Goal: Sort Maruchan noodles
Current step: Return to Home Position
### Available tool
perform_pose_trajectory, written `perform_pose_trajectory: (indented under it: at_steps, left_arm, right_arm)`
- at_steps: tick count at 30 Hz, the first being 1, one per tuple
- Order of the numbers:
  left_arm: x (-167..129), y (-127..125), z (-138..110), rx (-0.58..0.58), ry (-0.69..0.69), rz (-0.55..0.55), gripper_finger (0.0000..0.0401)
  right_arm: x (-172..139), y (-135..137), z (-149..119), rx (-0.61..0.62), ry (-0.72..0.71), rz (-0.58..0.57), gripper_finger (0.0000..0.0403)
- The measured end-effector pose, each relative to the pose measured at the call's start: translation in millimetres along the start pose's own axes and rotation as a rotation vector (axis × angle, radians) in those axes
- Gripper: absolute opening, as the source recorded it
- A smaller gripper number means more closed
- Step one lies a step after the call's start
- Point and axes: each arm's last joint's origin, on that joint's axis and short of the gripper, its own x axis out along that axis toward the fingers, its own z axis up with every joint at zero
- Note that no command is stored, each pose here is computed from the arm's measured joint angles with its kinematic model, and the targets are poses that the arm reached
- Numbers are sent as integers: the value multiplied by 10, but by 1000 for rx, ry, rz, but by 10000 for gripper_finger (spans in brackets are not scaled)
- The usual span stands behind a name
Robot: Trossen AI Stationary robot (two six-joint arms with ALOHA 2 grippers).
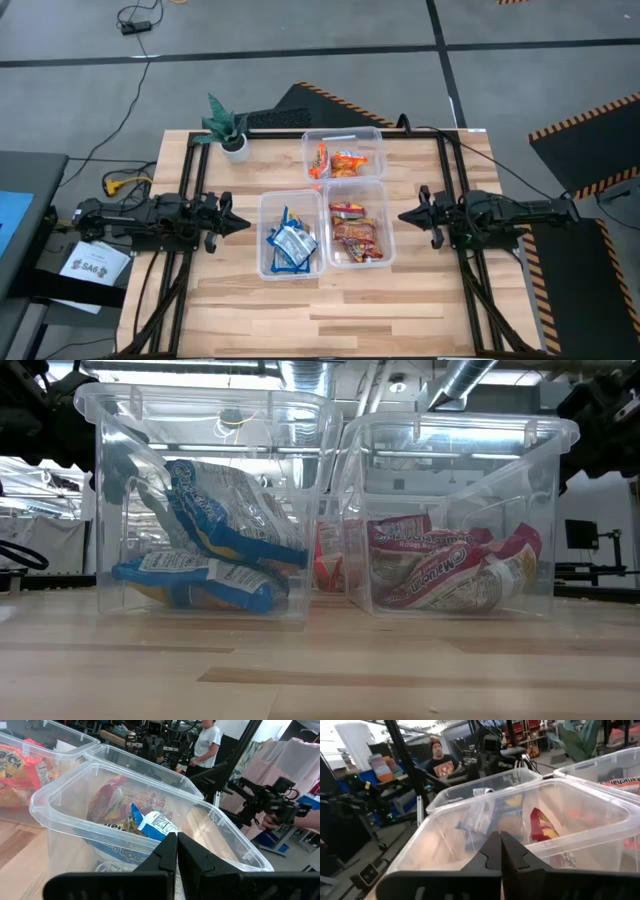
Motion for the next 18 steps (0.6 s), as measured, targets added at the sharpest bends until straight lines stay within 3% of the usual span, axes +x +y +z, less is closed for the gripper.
perform_pose_trajectory:
  at_steps: [18]
  left_arm:
    - [0,-1,1,0,0,0,0]
  right_arm:
    - [26,-12,-41,15,50,-14,44]
